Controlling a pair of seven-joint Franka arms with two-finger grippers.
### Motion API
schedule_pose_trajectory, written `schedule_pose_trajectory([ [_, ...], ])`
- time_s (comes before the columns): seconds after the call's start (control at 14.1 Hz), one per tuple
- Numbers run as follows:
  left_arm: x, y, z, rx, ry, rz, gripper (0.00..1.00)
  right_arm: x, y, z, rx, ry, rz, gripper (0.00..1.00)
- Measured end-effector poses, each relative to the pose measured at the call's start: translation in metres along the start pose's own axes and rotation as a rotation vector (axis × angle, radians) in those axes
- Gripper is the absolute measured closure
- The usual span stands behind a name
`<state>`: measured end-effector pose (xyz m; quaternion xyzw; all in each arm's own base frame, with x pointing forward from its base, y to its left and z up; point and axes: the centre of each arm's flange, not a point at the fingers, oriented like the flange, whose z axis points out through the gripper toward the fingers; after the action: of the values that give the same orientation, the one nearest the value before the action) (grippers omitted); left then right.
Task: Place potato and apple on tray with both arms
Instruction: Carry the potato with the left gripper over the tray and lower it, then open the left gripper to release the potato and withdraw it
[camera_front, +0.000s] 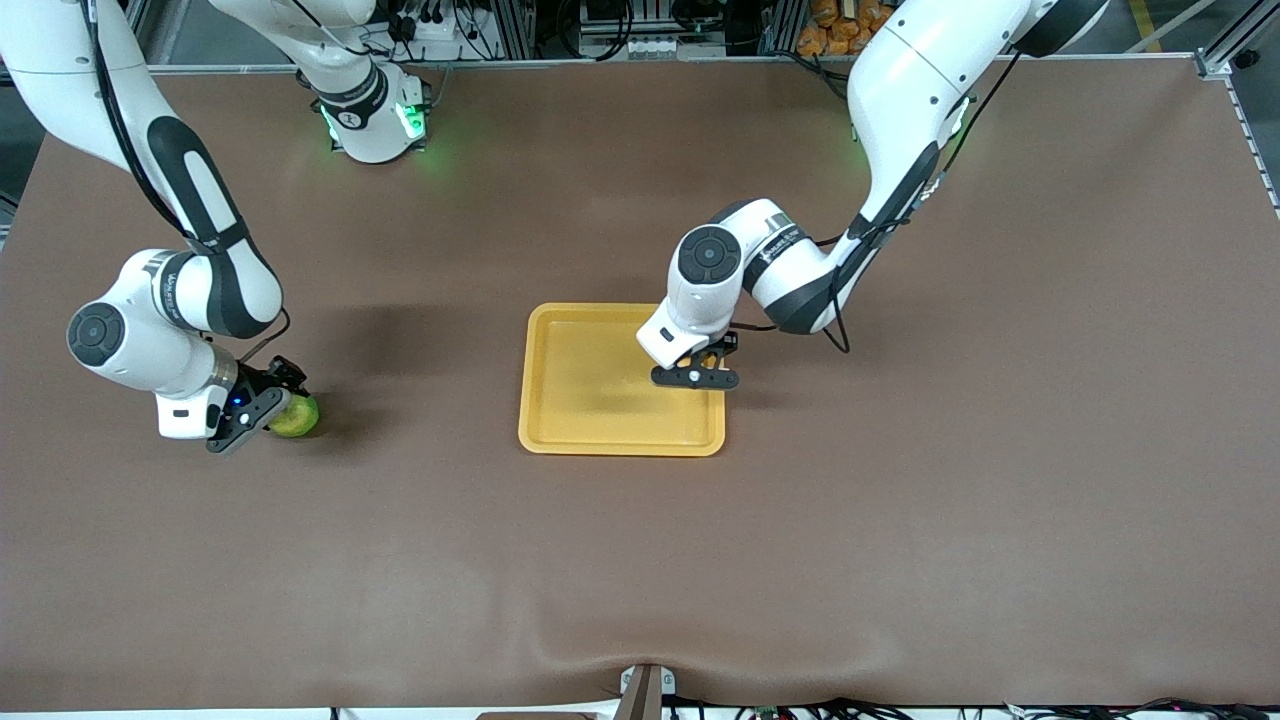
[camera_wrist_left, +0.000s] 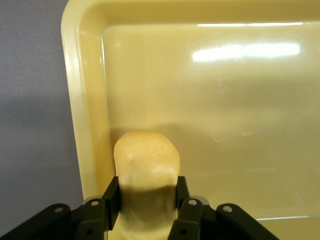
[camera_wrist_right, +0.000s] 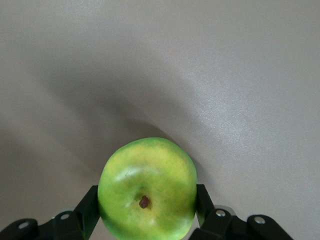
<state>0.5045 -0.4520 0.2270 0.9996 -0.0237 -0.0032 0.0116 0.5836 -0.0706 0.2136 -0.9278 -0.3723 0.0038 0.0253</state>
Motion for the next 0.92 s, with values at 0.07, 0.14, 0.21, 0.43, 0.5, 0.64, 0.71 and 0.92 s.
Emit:
schedule_pose_trajectory([
  [0.07,0.0,0.0,0.003,0.001,-0.003,-0.015,0.53,0.0,0.0,0.0,-0.001,0.001,0.0,0.2],
  [0.14,0.0,-0.001,0.006,0.005,-0.005,-0.027,0.53,0.001,0.001,-0.001,-0.003,0.002,0.0,0.2],
  [0.21,0.001,-0.001,0.008,0.013,-0.001,-0.031,0.53,0.001,0.002,-0.003,-0.006,0.005,0.0,0.2],
  [0.43,0.004,-0.004,0.013,0.032,0.013,-0.03,0.53,0.006,0.006,-0.016,-0.028,0.021,-0.013,0.2],
  [0.5,0.005,-0.004,0.014,0.033,0.013,-0.031,0.53,0.007,0.008,-0.022,-0.036,0.028,-0.023,0.2],
  [0.64,0.007,-0.006,0.014,0.034,0.016,-0.034,0.52,0.011,0.011,-0.031,-0.048,0.038,-0.034,0.2],
  [0.71,0.009,-0.006,0.012,0.033,0.019,-0.036,0.48,0.012,0.012,-0.035,-0.045,0.036,-0.038,0.2],
  [0.92,0.016,-0.004,0.004,0.02,0.036,-0.041,0.18,0.02,0.008,-0.05,-0.007,0.014,-0.052,0.2],
])
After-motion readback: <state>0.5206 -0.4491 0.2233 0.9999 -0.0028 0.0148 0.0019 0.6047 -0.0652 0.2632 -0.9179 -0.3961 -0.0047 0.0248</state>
